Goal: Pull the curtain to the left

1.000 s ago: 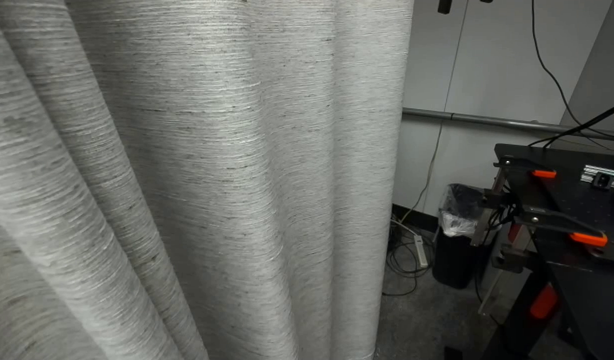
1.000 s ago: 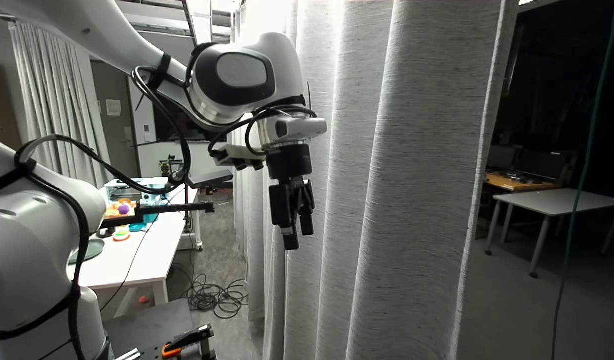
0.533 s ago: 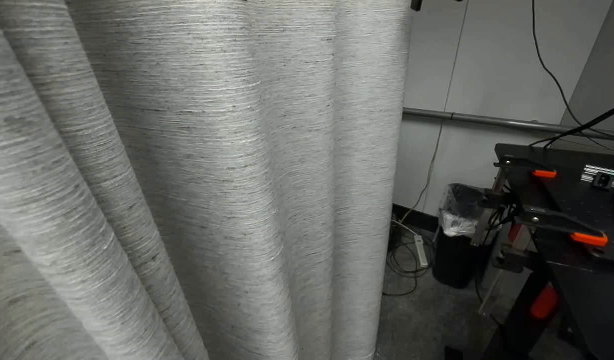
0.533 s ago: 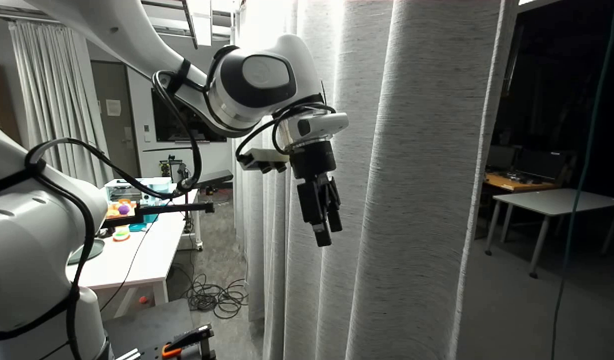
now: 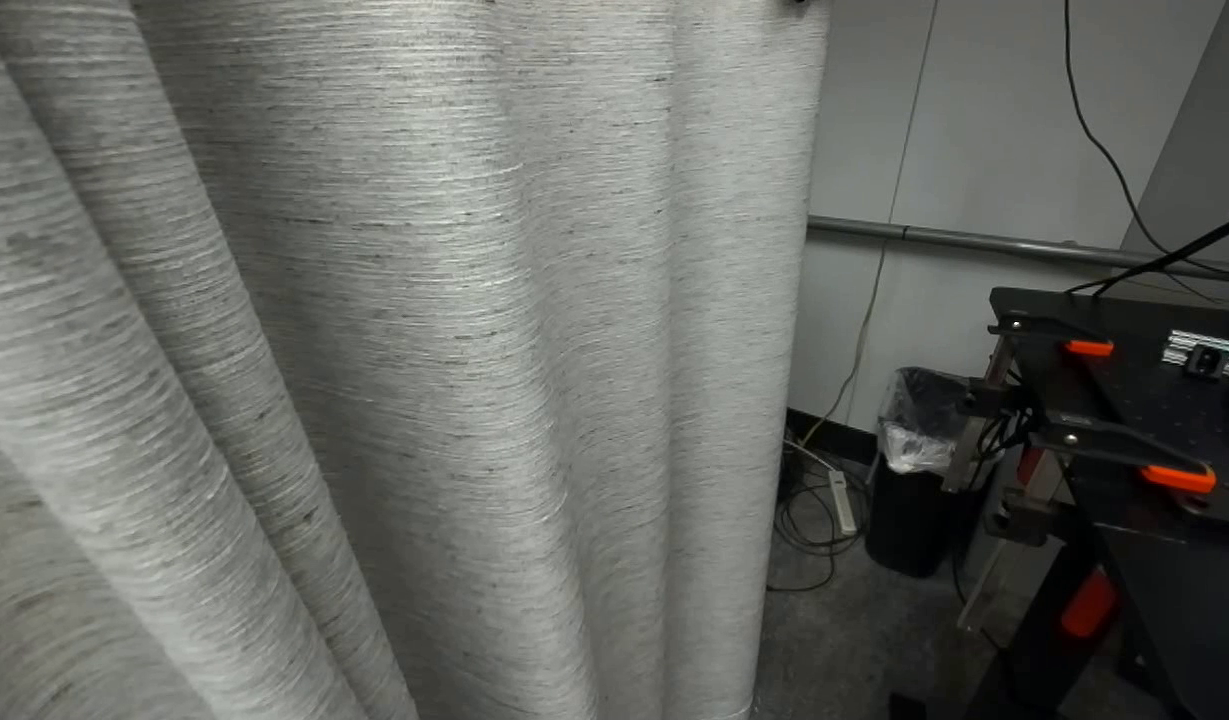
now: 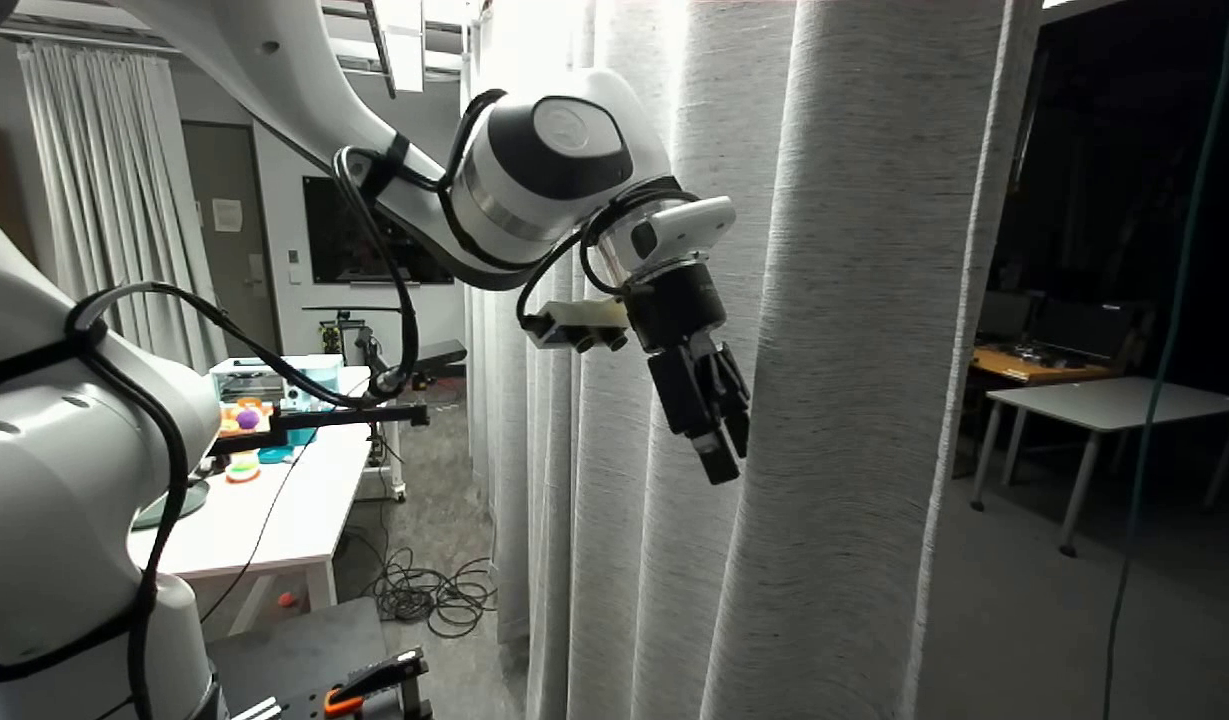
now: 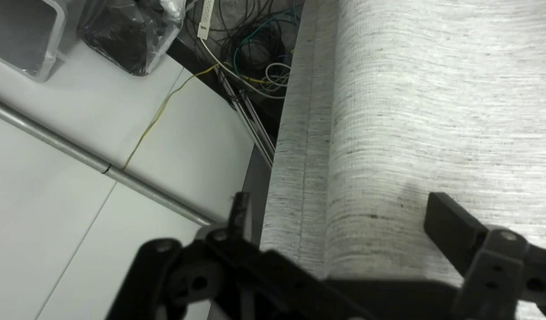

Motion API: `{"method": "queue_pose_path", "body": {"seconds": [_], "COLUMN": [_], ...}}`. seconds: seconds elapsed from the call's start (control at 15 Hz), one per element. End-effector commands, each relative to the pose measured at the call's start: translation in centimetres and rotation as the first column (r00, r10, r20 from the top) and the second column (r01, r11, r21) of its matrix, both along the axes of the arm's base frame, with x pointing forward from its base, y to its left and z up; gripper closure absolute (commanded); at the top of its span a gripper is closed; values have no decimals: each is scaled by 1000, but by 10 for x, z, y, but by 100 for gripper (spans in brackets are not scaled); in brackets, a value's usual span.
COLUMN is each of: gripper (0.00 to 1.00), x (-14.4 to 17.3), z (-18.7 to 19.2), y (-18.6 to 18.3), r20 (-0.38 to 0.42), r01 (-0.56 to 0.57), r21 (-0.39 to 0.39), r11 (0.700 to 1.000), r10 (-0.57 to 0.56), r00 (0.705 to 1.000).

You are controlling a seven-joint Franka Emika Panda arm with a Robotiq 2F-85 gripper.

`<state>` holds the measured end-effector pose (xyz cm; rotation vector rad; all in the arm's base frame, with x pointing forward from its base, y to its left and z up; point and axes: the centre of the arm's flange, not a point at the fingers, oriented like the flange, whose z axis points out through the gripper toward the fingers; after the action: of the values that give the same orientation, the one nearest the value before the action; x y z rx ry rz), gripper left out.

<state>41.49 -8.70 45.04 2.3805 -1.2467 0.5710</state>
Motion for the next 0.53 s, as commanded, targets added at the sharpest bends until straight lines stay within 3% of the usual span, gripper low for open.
{"method": "queue_pose_path", "body": {"seconds": [0.0, 0.33, 0.47], "gripper": [0, 0, 0], "x": [18, 33, 38], "z": [-10, -17, -17], "y": [-7, 1, -1], "r20": [47, 63, 77], "r01": [16, 19, 46], "r21": [-73, -192, -199], "r11": [997, 981, 979], "r10": [-12, -7, -31], "r00": [999, 998, 997]}}
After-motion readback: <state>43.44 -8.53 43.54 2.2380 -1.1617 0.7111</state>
